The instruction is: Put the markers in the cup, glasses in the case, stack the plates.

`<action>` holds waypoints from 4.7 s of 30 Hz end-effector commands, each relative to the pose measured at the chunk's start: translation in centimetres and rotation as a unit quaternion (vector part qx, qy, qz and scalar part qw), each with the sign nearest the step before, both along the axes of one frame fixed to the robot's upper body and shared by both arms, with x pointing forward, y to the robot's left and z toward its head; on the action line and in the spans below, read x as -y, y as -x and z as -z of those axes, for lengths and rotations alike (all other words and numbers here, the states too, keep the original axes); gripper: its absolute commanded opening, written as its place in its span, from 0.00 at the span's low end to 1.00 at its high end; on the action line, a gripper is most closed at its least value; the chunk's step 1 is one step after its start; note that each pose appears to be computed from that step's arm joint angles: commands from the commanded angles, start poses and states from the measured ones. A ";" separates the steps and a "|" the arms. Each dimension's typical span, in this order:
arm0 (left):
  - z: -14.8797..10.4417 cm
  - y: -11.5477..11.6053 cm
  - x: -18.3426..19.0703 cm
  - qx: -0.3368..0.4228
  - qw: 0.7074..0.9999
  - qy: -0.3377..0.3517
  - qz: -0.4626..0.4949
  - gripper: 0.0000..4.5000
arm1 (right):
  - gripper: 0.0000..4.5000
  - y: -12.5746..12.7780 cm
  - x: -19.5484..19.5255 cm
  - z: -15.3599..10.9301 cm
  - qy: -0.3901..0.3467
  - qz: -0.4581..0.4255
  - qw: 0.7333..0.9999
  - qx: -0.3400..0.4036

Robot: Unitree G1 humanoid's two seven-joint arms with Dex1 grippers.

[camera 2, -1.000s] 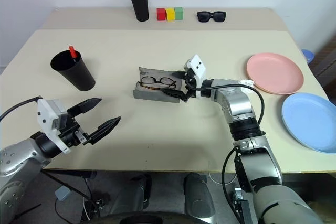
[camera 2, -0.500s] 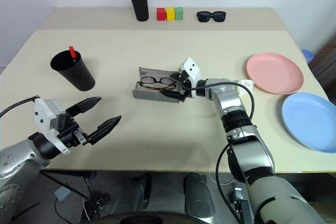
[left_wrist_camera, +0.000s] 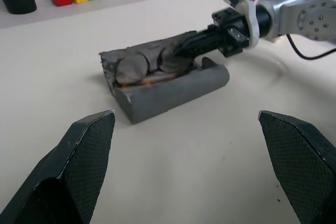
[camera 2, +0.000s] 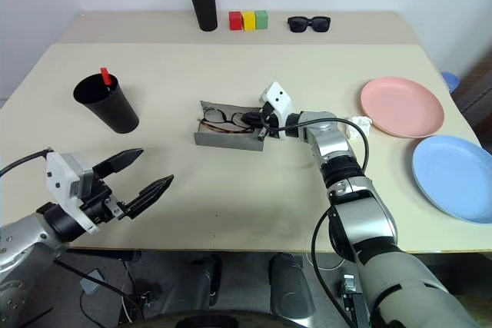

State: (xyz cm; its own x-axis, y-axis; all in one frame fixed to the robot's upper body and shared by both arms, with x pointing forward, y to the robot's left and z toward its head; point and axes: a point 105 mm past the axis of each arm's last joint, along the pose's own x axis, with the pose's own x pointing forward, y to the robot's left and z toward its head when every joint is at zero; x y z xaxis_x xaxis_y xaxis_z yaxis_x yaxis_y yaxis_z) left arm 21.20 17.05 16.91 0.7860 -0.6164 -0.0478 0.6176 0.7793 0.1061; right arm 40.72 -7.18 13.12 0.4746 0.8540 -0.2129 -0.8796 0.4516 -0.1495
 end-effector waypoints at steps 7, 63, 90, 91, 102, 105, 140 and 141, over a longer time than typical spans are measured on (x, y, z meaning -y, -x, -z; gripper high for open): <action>-0.4 0.2 0.1 0.024 1.000 -0.005 0.012 1.00 | 0.01 -0.5 0.7 -1.8 -0.013 0.017 0.999 0.043; -0.9 -2.4 0.7 0.042 0.999 0.002 0.032 1.00 | 0.01 1.8 14.6 1.7 0.309 0.275 0.741 0.530; -0.5 -3.4 1.1 0.045 0.998 0.008 0.048 1.00 | 0.99 -0.8 19.0 -3.7 0.111 0.419 0.842 0.320; -0.5 -3.5 1.2 0.046 0.998 0.008 0.049 1.00 | 0.99 -1.5 18.9 -5.0 0.104 0.424 0.838 0.327; -1.2 -3.1 1.7 0.054 0.997 0.010 0.047 1.00 | 0.99 -4.0 16.9 -10.0 0.151 0.410 0.806 0.400; -1.2 -2.9 1.6 0.053 0.998 0.009 0.044 1.00 | 0.99 -4.2 16.6 -9.5 0.173 0.401 0.806 0.400; -0.7 -2.0 1.4 0.040 0.999 0.015 0.032 1.00 | 0.99 -4.6 15.8 -5.2 0.257 0.338 0.836 0.346; -0.7 -2.0 1.5 0.040 0.999 0.015 0.033 1.00 | 0.99 -4.6 15.8 -5.0 0.253 0.335 0.843 0.337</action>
